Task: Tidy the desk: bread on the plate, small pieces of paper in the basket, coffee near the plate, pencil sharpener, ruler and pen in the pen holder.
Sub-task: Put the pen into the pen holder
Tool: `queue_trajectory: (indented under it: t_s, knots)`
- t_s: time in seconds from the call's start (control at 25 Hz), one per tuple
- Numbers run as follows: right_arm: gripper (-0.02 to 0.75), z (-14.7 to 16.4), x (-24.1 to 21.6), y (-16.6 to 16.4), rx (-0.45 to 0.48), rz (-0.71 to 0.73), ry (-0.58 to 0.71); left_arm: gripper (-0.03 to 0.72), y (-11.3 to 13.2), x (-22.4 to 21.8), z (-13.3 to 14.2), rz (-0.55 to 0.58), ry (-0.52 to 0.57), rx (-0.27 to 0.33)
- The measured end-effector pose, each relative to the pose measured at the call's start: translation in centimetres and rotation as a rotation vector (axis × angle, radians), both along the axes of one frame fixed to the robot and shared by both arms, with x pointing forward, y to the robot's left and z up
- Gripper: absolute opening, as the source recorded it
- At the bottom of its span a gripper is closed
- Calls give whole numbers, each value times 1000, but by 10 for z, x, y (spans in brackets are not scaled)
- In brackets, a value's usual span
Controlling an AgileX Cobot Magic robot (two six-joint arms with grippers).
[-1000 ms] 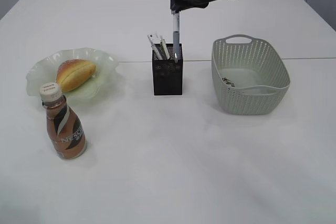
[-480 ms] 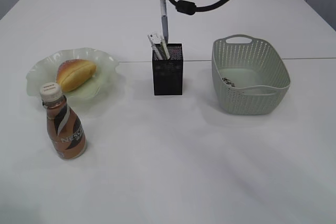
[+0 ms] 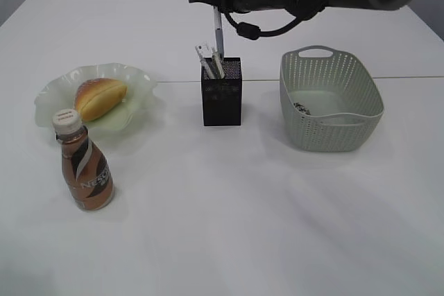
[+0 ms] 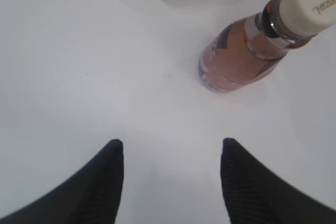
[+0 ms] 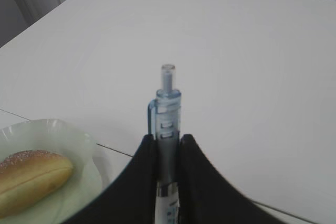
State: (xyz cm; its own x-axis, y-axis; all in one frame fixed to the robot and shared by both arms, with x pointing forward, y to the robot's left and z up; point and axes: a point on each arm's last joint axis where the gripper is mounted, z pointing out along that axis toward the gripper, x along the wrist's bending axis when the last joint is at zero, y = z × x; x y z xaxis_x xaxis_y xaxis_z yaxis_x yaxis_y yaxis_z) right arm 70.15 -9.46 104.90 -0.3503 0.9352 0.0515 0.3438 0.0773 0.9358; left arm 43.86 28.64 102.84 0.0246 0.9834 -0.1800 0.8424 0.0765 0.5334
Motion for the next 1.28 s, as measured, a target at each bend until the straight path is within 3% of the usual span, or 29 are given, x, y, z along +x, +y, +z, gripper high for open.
queue_trajectory:
  t_s: [0.88,1.0,1.2,1.28]
  knots:
    - [71,-65,16,1,-133,21,80,433,0,1,1,3,-14,4]
    - [119,-65,16,0,-137,17,84,433,0,1,1,3,-14,4]
    - [324,-66,16,-1,-139,14,87,433,0,1,1,2,-14,5]
    - [357,-65,16,-1,-141,12,90,433,1,1,1,2,-14,7]
